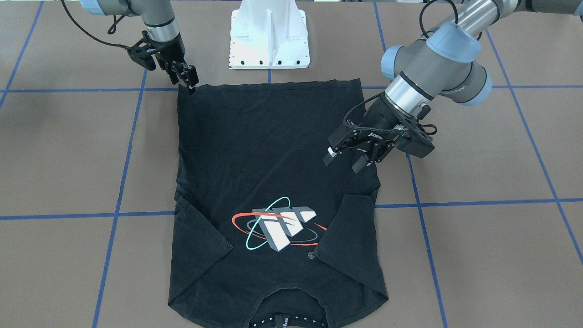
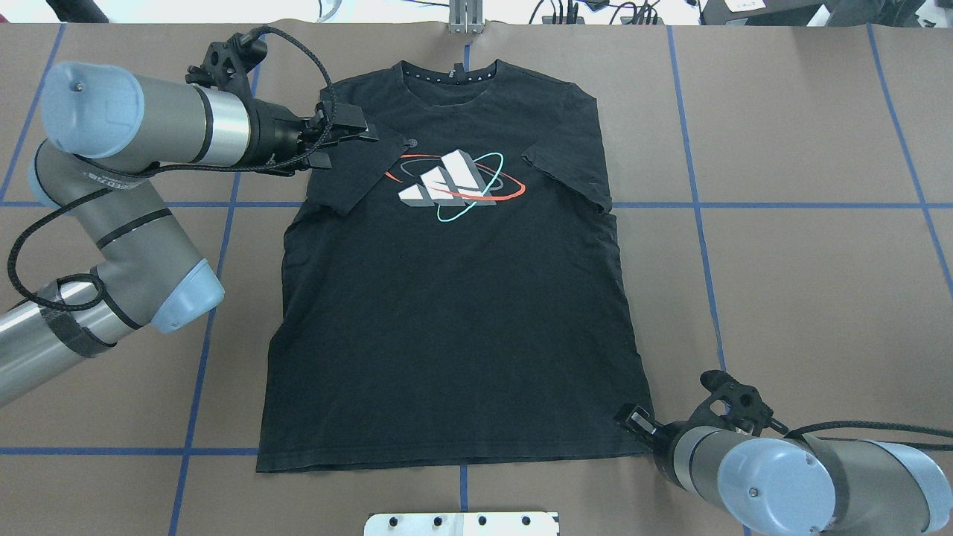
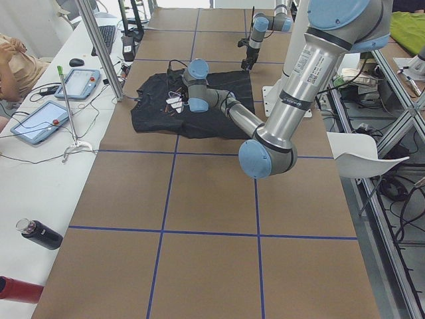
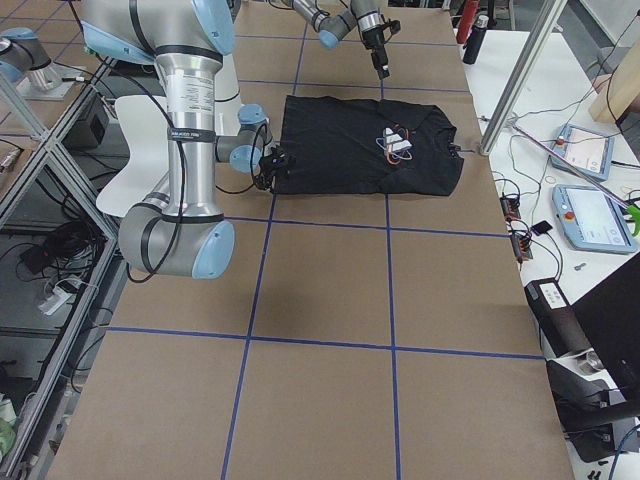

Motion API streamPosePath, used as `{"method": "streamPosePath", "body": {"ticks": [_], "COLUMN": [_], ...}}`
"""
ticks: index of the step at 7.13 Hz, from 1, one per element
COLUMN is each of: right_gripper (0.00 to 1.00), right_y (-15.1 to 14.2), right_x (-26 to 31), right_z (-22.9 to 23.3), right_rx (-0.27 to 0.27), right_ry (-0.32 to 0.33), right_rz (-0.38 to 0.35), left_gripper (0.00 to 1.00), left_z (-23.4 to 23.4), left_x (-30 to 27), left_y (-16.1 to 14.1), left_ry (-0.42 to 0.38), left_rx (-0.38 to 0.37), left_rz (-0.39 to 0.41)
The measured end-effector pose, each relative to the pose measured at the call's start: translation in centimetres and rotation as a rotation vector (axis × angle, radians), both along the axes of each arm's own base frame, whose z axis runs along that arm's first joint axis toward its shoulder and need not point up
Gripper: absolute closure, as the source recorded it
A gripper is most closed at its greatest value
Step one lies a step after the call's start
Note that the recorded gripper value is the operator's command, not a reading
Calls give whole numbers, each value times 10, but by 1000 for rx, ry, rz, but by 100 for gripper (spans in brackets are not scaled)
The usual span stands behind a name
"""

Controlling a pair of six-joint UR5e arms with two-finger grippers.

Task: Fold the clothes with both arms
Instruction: 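Move the right gripper to the hem corner nearest the robot while the left gripper lowers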

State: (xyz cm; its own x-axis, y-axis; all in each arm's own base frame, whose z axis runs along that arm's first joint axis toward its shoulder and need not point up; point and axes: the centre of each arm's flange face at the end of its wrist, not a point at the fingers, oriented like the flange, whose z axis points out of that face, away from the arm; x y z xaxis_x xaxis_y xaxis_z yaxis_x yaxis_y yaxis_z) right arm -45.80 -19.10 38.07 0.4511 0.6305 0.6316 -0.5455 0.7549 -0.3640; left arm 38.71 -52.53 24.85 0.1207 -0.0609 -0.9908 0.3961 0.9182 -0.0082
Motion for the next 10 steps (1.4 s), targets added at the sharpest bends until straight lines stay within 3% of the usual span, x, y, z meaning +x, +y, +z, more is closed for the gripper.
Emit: {"method": "streamPosePath", "body": {"ticks": [1,2,3,7,10], "right_gripper": [46,79,100,100,100], "right_y": [2,3,4,7,13], "right_x": [0,0,0,10,27], "right_z": [2,3,4,5,-10], "right_rx": [0,0,0,0,-20], "right_ry": [5,7,11,18,-16], "right_rz": [-5,-7,-8,-13,-44], "left_gripper": [0,0,0,0,0], "left_z": [1,2,3,3,32], "left_x": [0,0,0,-3,-30], "left_y": [0,0,0,5,51], "left_ry": [-2,-3,-3,-2,-34], "left_rx": [-2,-3,-3,-12,-120], "left_rz": [0,0,0,2,8]}}
